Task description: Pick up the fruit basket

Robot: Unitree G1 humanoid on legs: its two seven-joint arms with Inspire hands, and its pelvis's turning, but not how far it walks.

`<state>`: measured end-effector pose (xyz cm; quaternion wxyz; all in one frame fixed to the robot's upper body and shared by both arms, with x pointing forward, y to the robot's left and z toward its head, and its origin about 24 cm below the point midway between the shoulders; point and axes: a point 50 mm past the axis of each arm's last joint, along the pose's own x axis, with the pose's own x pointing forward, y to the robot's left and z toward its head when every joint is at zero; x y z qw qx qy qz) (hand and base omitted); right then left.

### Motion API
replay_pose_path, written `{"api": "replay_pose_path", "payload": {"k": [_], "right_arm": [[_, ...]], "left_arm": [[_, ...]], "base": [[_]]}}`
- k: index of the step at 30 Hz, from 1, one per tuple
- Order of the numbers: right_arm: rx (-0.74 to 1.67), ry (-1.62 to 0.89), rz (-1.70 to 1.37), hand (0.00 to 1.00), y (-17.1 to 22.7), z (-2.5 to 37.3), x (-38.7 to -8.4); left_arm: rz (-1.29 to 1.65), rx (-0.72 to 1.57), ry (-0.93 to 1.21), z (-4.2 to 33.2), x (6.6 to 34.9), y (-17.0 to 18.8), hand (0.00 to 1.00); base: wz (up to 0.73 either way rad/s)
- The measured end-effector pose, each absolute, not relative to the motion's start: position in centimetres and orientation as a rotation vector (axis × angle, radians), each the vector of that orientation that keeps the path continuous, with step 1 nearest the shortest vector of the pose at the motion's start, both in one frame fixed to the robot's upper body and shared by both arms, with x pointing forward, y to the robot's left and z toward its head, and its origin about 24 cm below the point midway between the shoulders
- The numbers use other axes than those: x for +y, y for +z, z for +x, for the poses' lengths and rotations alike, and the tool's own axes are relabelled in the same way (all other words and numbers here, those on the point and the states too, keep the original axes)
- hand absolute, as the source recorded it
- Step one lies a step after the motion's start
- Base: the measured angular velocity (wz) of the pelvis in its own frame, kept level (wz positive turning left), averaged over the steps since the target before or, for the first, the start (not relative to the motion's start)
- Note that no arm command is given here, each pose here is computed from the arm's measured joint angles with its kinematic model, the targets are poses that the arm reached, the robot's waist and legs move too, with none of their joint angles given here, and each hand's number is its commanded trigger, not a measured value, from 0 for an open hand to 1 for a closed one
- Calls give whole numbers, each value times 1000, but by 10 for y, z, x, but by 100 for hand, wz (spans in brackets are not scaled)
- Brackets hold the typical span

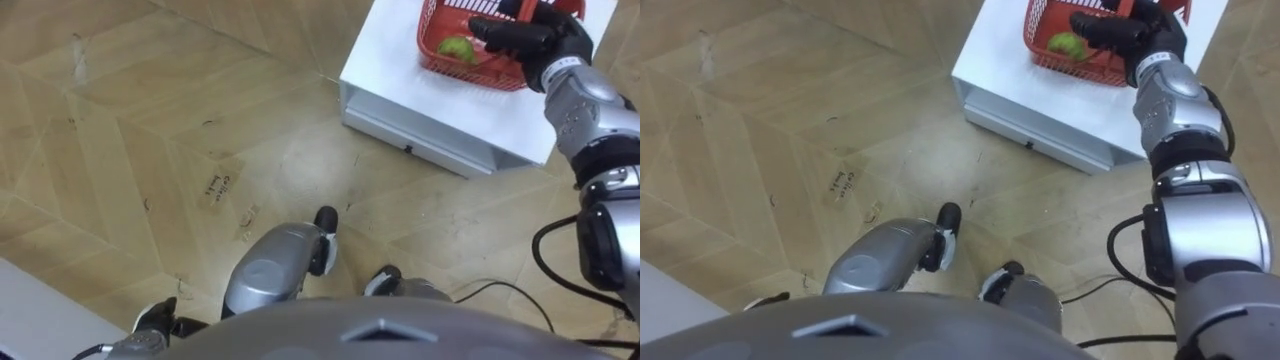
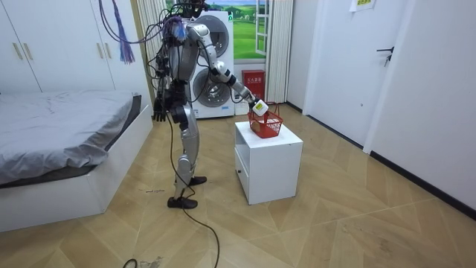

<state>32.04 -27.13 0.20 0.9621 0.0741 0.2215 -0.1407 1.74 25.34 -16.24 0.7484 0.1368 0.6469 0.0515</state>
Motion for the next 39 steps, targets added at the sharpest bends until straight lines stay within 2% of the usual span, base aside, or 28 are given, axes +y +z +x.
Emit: {"api": "replay_pose_path", "payload": {"k": [28, 39], "right_arm": [[437, -349, 159, 0, 6, 319, -284], [437, -346, 109, 0, 3, 311, -289]], "left_arm": [[311, 1360, 112, 34, 255, -160, 0], [329, 1325, 175, 39, 264, -155, 0]], "base": [[-1], [-11]]}}
